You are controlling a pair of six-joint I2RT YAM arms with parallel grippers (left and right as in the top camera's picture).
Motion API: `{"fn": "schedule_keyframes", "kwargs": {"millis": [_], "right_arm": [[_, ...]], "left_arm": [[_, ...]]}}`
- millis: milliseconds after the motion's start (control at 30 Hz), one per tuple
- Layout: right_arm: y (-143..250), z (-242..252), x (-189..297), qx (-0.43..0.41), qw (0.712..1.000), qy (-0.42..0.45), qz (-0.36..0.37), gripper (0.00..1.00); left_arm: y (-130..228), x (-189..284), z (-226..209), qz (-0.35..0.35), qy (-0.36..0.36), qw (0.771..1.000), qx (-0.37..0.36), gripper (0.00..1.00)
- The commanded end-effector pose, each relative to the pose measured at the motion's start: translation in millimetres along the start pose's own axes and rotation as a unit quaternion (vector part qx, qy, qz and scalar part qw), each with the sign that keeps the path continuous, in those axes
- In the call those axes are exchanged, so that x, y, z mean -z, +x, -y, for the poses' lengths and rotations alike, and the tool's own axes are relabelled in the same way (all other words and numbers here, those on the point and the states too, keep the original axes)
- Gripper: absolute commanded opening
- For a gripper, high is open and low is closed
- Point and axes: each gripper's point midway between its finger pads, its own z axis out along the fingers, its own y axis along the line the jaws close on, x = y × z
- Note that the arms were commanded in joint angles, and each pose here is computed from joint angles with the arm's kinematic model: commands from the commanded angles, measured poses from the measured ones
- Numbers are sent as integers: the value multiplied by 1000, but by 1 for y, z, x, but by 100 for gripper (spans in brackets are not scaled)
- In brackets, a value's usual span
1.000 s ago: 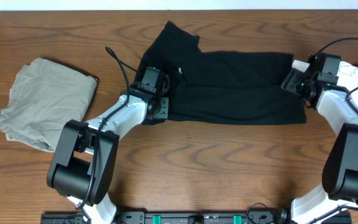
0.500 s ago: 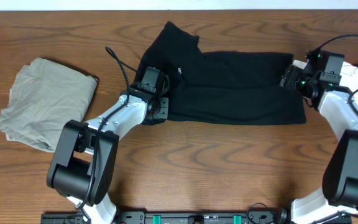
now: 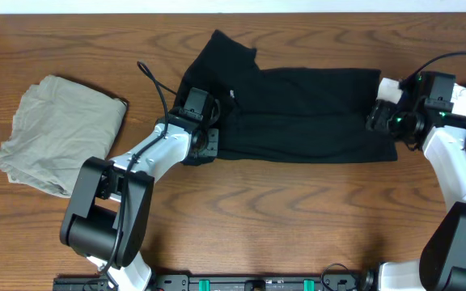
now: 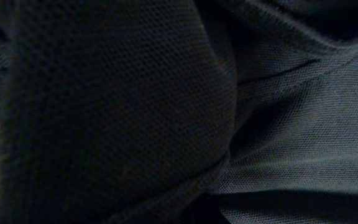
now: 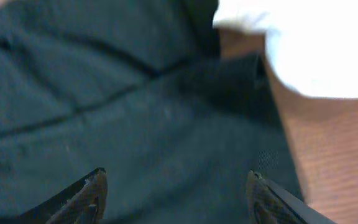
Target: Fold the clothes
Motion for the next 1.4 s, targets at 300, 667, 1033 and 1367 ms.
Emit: {"fn": "schedule_keyframes", "kwargs": {"millis": [300,667,1033,1367], "right_arm": [[45,7,-43,30,996,14,-84,70],[72,30,-91,22,989,46,-140,70],[87,53,-97,23,981,99,-165,70],[86,53,-97,23,981,99,-165,70]], "left_arm": [[44,-16,-16,-73,-30,997,0,6],[71,-14,-23,-117,-42,992,0,6],[75,-5,-73,-125,-144,981,15,6],[69,7,-123,-111,-159,970,148,6]]}}
